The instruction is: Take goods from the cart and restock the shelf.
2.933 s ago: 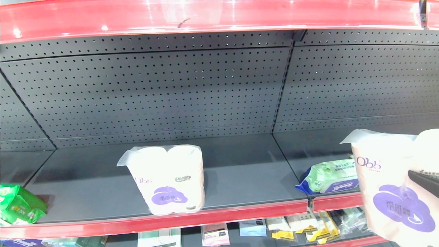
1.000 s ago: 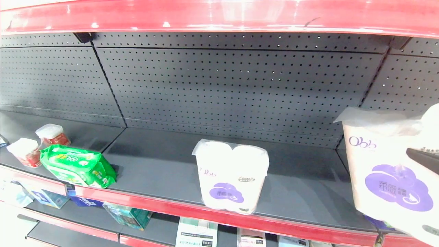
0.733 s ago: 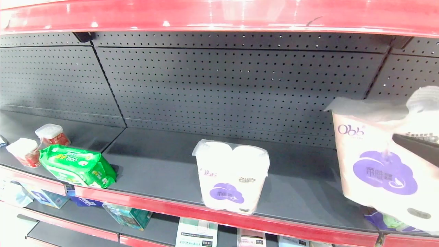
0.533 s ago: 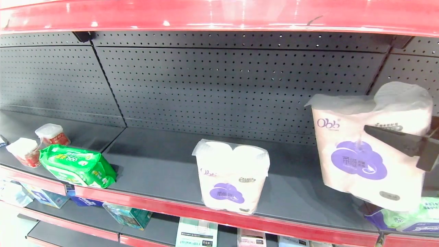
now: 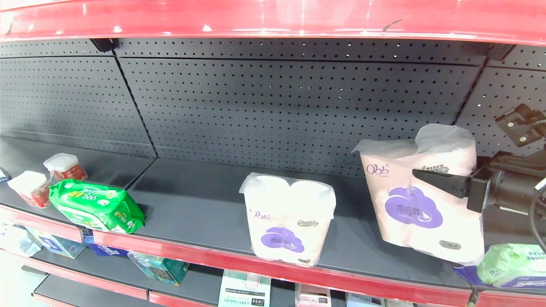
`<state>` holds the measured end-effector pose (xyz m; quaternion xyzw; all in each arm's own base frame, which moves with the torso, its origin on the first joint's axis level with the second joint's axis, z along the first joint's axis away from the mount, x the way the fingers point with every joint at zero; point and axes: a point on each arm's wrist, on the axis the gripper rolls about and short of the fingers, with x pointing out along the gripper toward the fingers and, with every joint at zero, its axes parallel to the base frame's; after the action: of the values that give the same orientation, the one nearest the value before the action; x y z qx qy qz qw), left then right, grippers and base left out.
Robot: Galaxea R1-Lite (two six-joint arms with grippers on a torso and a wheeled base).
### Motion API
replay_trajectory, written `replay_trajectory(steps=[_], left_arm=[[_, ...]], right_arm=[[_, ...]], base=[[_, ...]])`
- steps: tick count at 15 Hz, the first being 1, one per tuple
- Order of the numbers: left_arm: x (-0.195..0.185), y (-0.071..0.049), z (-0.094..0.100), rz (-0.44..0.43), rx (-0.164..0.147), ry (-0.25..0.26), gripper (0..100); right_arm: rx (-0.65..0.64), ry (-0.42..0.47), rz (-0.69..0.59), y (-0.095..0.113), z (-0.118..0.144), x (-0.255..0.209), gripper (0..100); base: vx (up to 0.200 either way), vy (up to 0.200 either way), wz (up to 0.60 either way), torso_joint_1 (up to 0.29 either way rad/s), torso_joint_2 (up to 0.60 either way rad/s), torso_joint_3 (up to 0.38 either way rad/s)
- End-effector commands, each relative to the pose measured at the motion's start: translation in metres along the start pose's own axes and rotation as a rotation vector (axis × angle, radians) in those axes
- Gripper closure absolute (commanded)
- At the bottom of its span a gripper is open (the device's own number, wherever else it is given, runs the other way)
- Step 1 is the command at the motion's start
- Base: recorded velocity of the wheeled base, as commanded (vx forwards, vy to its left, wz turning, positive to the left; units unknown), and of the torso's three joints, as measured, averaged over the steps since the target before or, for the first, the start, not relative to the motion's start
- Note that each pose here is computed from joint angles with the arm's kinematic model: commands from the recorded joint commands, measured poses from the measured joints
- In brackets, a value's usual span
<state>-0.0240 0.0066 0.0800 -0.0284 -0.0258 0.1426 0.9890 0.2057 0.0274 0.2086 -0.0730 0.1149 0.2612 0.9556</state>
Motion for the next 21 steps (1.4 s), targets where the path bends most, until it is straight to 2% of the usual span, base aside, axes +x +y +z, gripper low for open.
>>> replay_trajectory(steps=[1,2,4,6,7,9,10,11,12,13,14,15,16,18,21], left_arm=[[0.0,0.0,0.0,0.015,-0.022,0.002,0],[0.0,0.0,0.0,-0.003,-0.024,0.004,0],[0.0,-0.004,0.0,-0.175,-0.008,0.008,0],[0.001,-0.004,0.0,-0.168,0.01,0.028,0],[0.006,-0.006,0.001,-0.044,0.039,0.089,0],[0.006,-0.006,0.001,0.052,0.04,0.083,0],[0.002,-0.007,0.001,0.101,0.035,0.047,0],[-0.002,-0.008,0.0,0.093,0.029,-0.004,0],[-0.002,-0.008,0.0,0.065,0.022,-0.006,0],[-0.001,-0.008,0.0,-0.004,0.011,-0.001,0],[-0.001,-0.009,-0.001,-0.034,0.009,0.01,0],[-0.002,-0.011,-0.005,-0.121,0.017,0.054,0],[-0.002,-0.011,-0.005,-0.141,0.031,0.053,0],[-0.002,-0.011,-0.005,-0.135,0.031,0.051,0],[-0.002,-0.011,-0.006,-0.134,0.053,0.052,0]], right_arm=[[0.002,0.01,0.01,0.001,-0.002,0.002,100],[-0.002,0.009,0.017,0.003,-0.002,0.003,100],[-0.003,0.011,0.018,0.003,-0.002,0.003,100],[-0.004,0.009,0.017,0.003,-0.002,0.003,100],[-0.004,0.009,0.017,0.003,-0.002,0.003,100],[-0.002,0.012,0.016,0.002,-0.003,0.003,100],[-0.002,0.012,0.016,0.003,-0.003,0.003,100],[-0.001,0.015,0.016,0.002,-0.003,0.004,100],[-0.002,0.016,0.016,0.002,-0.004,0.004,100],[0.001,0.019,0.016,0.003,-0.005,0.003,100],[0.002,0.021,0.017,0.003,-0.005,0.003,100],[0.002,0.021,0.017,0.003,-0.005,0.003,100],[0.0,0.019,0.016,0.003,-0.005,0.003,100],[0.003,0.026,0.019,0.003,-0.007,0.003,100],[0.006,0.033,0.021,0.002,-0.008,0.006,100]], base=[[0.0,0.0,0.0,0.0,0.0,0.0],[0.0,0.0,0.0,0.0,0.0,0.0],[0.0,0.0,0.0,0.0,0.0,0.0],[0.0,0.0,0.0,0.0,0.0,0.0],[0.0,0.0,0.0,0.0,0.0,0.0],[0.0,0.0,0.0,0.0,0.0,0.0],[0.0,0.0,0.0,0.0,0.0,0.0],[0.0,0.0,0.0,0.0,0.0,0.0],[0.0,0.0,0.0,0.0,0.0,0.0],[0.0,0.0,0.0,0.0,0.0,0.0],[0.0,0.0,0.0,0.0,0.0,0.0],[0.0,0.0,0.0,0.0,0.0,0.0],[0.0,0.0,0.0,0.0,0.0,0.0],[0.0,0.0,0.0,0.0,0.0,0.0],[0.0,0.0,0.0,0.0,0.0,0.0]])
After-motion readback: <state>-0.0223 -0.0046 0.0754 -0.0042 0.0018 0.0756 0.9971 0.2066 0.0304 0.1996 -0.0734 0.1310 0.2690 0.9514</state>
